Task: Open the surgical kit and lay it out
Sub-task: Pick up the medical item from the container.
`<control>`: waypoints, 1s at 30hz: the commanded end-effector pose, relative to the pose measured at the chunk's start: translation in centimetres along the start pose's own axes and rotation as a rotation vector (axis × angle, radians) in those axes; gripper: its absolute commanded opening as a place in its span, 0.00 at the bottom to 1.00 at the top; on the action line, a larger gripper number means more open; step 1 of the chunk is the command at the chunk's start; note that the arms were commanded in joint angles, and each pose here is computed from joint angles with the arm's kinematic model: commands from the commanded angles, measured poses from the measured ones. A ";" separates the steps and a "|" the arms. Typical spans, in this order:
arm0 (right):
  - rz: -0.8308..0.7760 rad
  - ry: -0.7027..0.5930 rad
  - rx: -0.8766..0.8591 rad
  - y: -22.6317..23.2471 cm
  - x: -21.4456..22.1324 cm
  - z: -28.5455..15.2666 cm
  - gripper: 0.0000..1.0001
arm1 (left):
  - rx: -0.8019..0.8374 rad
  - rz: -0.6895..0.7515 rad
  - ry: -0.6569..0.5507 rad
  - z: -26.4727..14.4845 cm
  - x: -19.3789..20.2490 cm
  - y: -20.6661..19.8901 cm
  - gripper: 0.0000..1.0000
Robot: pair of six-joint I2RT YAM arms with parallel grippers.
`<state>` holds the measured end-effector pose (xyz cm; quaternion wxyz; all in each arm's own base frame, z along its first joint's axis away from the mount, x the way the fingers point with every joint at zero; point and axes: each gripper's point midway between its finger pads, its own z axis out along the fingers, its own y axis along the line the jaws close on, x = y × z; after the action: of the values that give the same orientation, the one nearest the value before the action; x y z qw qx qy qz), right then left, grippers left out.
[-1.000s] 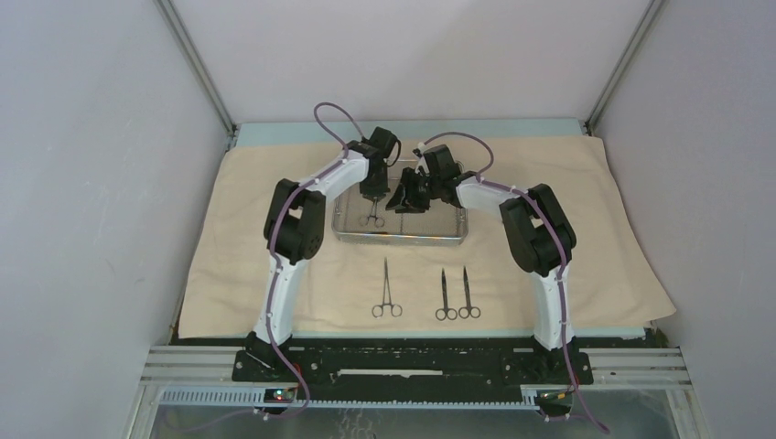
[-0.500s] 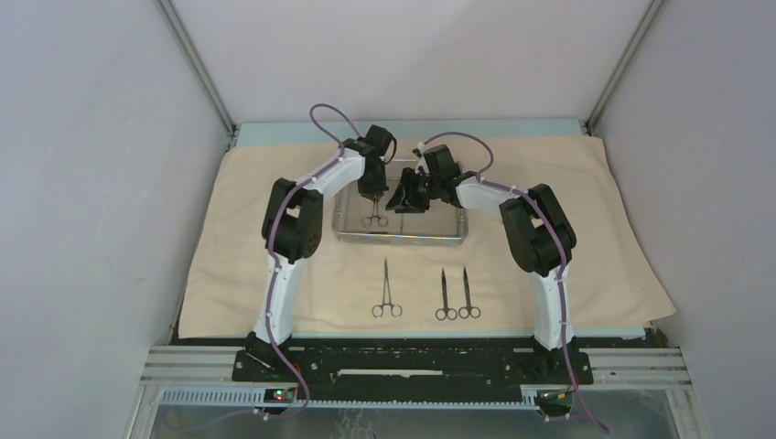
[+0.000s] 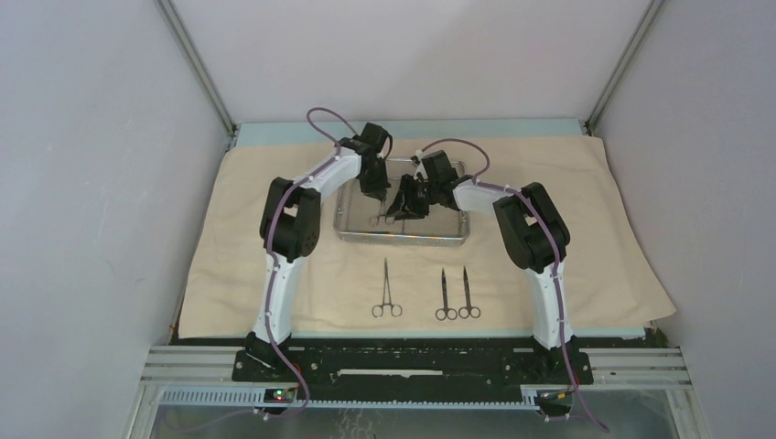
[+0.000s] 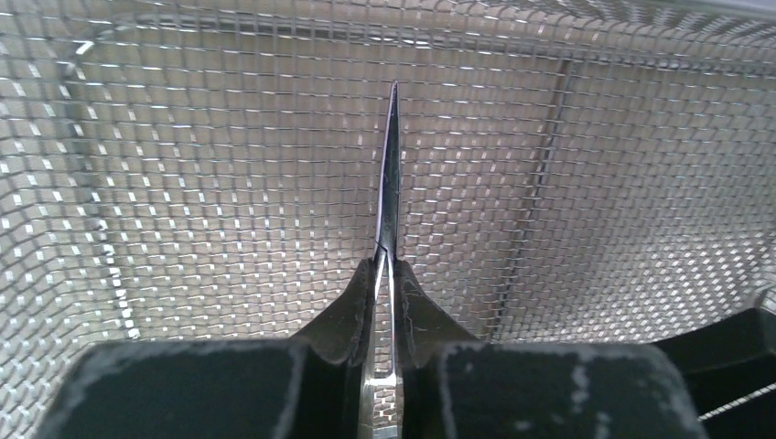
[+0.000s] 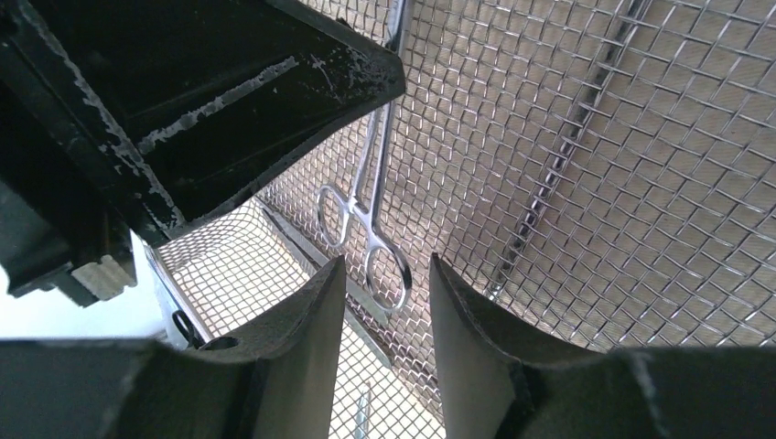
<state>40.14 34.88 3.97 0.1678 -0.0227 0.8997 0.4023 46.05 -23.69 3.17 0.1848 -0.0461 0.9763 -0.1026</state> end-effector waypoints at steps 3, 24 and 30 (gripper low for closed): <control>-0.034 0.003 -0.018 0.3 -0.2 0.6 0.47 | 0.087 -0.028 -0.014 -1.1 -0.5 -1.8 0.00; -0.010 -0.059 -0.095 3.4 -2.5 -2.6 0.00 | 0.126 -0.023 -0.168 -8.3 -4.2 -1.7 0.33; -0.052 -0.117 -0.110 5.2 -4.0 -5.1 0.00 | 0.156 -0.018 -0.257 -13.8 -4.7 -1.6 0.47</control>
<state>40.57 34.83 6.30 0.1669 -0.0139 0.8858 0.4327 46.28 -23.24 11.21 0.2484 -0.0568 0.9542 -0.1568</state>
